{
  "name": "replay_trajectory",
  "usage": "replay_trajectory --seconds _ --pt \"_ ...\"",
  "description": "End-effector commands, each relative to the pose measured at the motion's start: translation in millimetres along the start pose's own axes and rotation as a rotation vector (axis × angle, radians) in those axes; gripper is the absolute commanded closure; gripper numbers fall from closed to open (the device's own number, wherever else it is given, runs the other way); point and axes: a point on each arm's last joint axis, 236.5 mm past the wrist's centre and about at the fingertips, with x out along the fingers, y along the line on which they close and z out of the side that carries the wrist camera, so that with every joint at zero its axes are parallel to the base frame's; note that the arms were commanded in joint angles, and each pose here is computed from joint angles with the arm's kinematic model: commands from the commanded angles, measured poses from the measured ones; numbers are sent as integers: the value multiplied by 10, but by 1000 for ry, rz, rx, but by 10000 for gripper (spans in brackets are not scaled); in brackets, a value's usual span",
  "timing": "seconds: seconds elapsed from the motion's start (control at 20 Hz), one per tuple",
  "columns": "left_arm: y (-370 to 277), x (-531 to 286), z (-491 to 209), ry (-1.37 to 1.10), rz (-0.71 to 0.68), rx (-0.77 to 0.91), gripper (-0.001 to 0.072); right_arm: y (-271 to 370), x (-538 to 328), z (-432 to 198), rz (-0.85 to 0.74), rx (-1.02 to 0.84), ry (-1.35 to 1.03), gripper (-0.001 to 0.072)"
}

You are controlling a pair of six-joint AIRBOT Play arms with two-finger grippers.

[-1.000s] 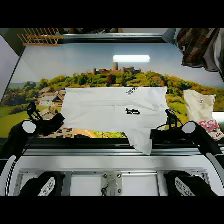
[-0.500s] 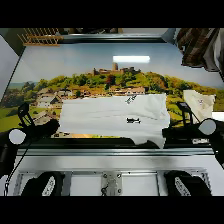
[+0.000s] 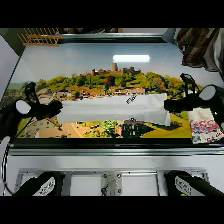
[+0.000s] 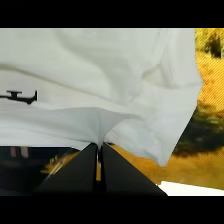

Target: Fold the clothes and pants, and hang the long-sleeved shirts on hangers.

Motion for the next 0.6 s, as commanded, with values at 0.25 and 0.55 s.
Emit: replay_trajectory --seconds 0.25,0.55 --pt "-225 855 503 96 17 24 702 -61 766 775 57 91 -92 700" --pt "-316 1041 673 151 20 34 169 40 853 989 130 158 -165 197"
